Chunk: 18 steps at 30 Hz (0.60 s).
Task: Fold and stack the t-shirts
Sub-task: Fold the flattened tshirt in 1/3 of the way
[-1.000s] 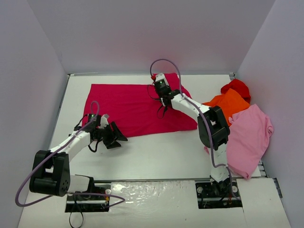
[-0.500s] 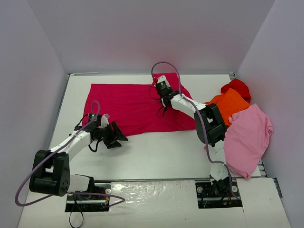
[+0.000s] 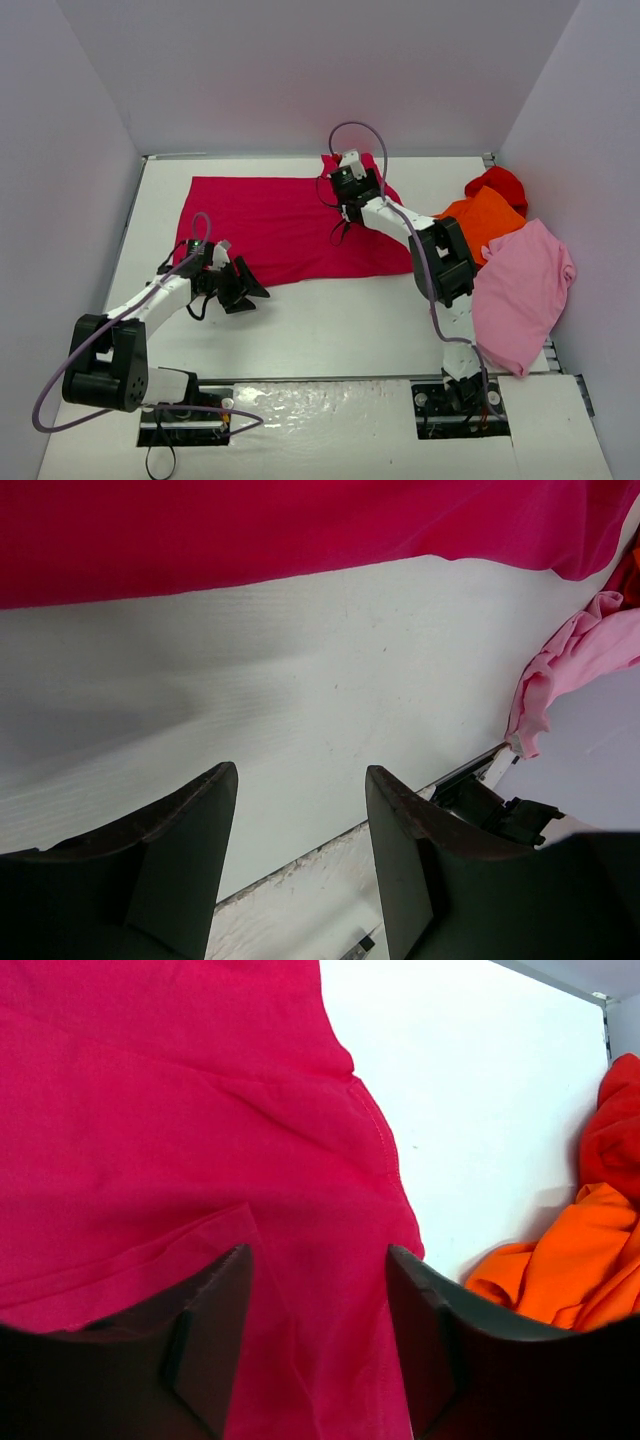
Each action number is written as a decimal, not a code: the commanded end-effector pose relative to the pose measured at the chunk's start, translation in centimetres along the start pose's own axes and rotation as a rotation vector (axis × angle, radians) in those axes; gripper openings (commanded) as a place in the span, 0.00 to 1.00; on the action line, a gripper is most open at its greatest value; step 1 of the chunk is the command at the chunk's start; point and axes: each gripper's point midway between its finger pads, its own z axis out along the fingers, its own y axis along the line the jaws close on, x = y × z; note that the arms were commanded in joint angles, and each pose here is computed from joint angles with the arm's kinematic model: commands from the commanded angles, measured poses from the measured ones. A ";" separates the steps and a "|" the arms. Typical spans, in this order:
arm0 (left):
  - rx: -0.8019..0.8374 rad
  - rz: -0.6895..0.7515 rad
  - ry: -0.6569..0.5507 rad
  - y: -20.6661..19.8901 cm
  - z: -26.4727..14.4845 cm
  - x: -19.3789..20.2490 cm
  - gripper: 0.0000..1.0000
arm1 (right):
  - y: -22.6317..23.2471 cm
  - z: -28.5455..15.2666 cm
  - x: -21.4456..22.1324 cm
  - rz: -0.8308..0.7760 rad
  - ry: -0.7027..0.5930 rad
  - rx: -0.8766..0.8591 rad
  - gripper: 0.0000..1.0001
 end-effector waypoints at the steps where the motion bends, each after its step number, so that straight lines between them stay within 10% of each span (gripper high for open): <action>1: 0.044 0.049 -0.041 -1.9 -0.3 -1.3 0.50 | -0.7 -2.7 -2.6 0.168 -0.055 -0.085 0.04; 5: 0.044 0.051 -0.048 -2.1 -0.5 -1.5 0.49 | 3.1 -5.5 -0.9 0.215 0.003 -0.322 0.00; 10: 0.025 0.135 -0.204 -3.7 -3.5 -3.3 0.24 | 9.0 -11.8 -1.6 0.266 0.019 -0.705 0.02; 18: -0.132 0.240 -0.684 -4.9 -15.1 -5.9 0.37 | 17.8 -20.8 -2.0 0.137 -0.011 -1.075 0.45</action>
